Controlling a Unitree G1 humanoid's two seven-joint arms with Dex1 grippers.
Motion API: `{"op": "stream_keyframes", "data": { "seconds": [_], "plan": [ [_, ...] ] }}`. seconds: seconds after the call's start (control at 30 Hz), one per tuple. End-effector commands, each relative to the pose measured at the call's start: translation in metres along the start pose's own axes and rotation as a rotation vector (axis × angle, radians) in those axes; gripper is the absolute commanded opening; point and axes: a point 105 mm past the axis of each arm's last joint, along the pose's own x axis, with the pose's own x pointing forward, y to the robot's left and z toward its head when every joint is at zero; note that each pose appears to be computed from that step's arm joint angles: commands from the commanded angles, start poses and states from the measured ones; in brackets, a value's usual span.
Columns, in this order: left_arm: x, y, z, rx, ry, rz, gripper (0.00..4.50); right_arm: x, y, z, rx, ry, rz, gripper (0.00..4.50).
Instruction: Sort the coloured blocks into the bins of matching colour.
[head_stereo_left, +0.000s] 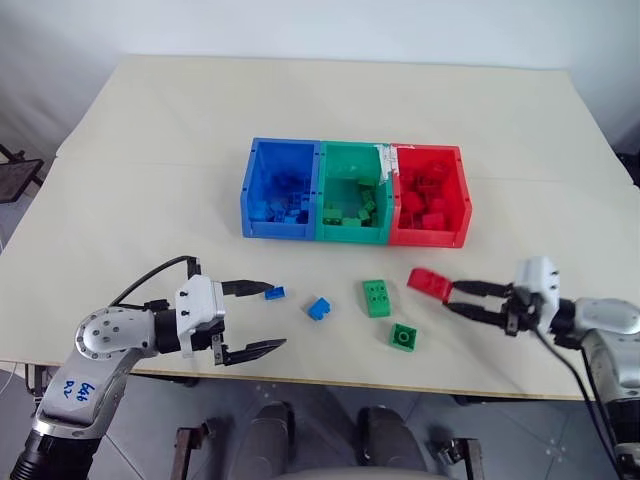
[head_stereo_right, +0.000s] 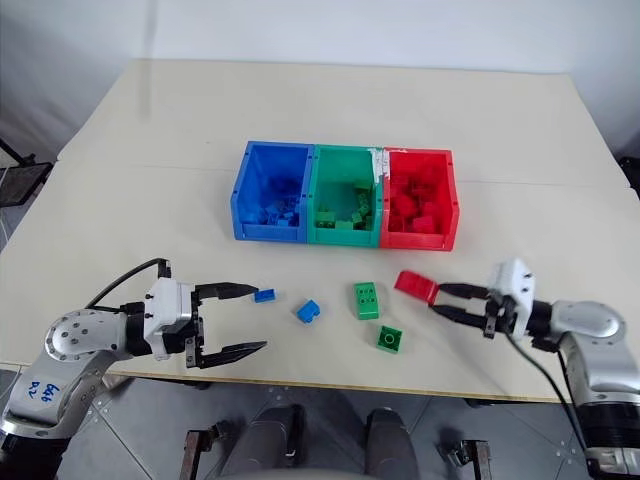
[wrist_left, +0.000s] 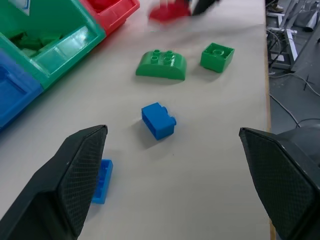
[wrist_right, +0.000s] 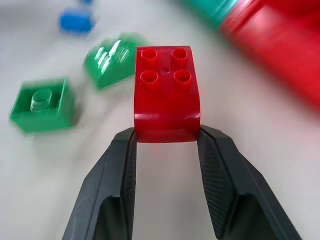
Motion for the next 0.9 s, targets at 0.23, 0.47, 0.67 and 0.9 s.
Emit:
{"op": "stream_keyframes", "data": {
  "seconds": [0.23, 0.47, 0.67, 0.9],
  "plan": [
    [0.002, 0.009, 0.009, 0.044, -0.046, 0.068, 4.50, 0.027, -0.076, 0.070, -0.146, -0.124, -0.307, 1.39],
    [0.002, 0.005, 0.008, 0.037, -0.047, 0.086, 4.50, 0.041, -0.081, 0.072, -0.128, -0.106, -0.280, 2.83],
    [0.006, 0.003, 0.011, 0.024, -0.067, 0.058, 4.50, 0.015, -0.078, 0.071, -0.151, -0.093, -0.301, 4.48],
    [0.021, 0.009, 0.012, 0.042, -0.080, -0.020, 4.50, -0.020, -0.034, 0.042, -0.156, -0.042, -0.196, 4.48]
  ]
}}
